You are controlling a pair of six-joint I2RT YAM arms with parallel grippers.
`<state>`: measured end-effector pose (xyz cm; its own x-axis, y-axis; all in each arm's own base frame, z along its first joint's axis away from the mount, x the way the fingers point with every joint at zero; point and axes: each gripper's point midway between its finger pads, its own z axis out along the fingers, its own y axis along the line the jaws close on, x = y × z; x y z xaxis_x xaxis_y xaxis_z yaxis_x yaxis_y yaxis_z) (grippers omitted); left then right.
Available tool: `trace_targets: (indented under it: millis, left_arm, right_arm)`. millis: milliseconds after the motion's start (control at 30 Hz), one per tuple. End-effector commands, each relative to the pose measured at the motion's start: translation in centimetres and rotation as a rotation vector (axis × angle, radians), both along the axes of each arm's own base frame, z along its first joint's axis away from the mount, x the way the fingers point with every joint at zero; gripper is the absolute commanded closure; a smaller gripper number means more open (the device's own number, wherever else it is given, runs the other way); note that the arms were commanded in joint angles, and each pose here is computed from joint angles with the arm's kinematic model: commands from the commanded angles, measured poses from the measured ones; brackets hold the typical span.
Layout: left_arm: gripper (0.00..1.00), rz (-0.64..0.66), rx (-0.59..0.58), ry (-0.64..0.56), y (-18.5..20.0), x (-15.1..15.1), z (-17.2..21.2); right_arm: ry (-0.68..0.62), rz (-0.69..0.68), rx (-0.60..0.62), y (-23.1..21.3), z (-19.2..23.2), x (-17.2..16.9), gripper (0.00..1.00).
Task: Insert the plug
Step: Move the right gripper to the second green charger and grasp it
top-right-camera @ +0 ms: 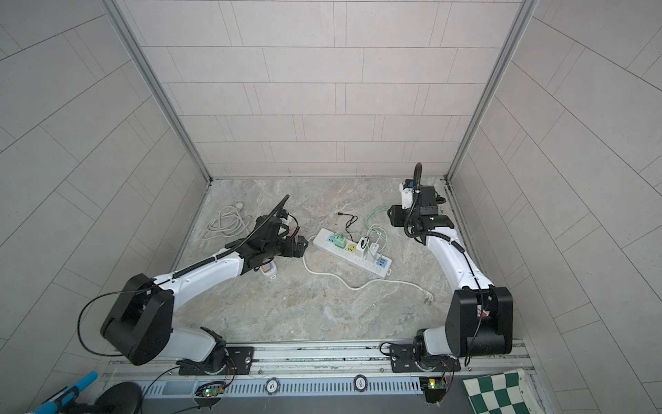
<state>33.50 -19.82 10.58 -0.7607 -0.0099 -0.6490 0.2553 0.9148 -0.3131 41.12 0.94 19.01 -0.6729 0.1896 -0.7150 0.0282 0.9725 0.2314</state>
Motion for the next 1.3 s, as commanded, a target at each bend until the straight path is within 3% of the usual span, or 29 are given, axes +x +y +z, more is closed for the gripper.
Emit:
trace_targets:
  millis: [0,200,333,433,800,933,1267]
  left_arm:
    - [0.0,0.042,-0.106,-0.073,-0.3,0.6,1.1]
    - [0.0,0.014,-0.125,-0.043,-1.0,0.6,0.8]
    - [0.0,-0.009,-0.142,-0.027,-1.5,0.3,0.9]
    - [0.0,-0.011,-0.142,-0.034,-1.4,0.2,1.3]
    - [0.0,-0.033,-0.148,-0.05,-1.5,-0.1,2.3]
    - [0.0,-0.037,-0.151,-0.063,-1.5,-0.2,3.0]
    - [0.0,-0.057,-0.169,-0.059,-1.9,-0.3,3.0]
  right_arm:
    - [0.036,-0.332,0.05,-6.1,-1.3,0.3,0.54]
    - [0.123,-0.565,0.016,-12.8,-4.3,0.8,0.54]
    - [0.181,-0.625,-0.004,-15.4,-5.4,1.1,0.54]
    - [0.218,-0.657,-0.083,-17.2,-5.7,1.2,0.49]
    - [0.519,-0.624,-0.026,-18.9,-12.5,2.0,0.48]
    - [0.543,-0.623,-0.055,-19.3,-13.3,1.7,0.43]
    - [0.609,-0.58,-0.029,-18.9,-15.8,1.8,0.43]
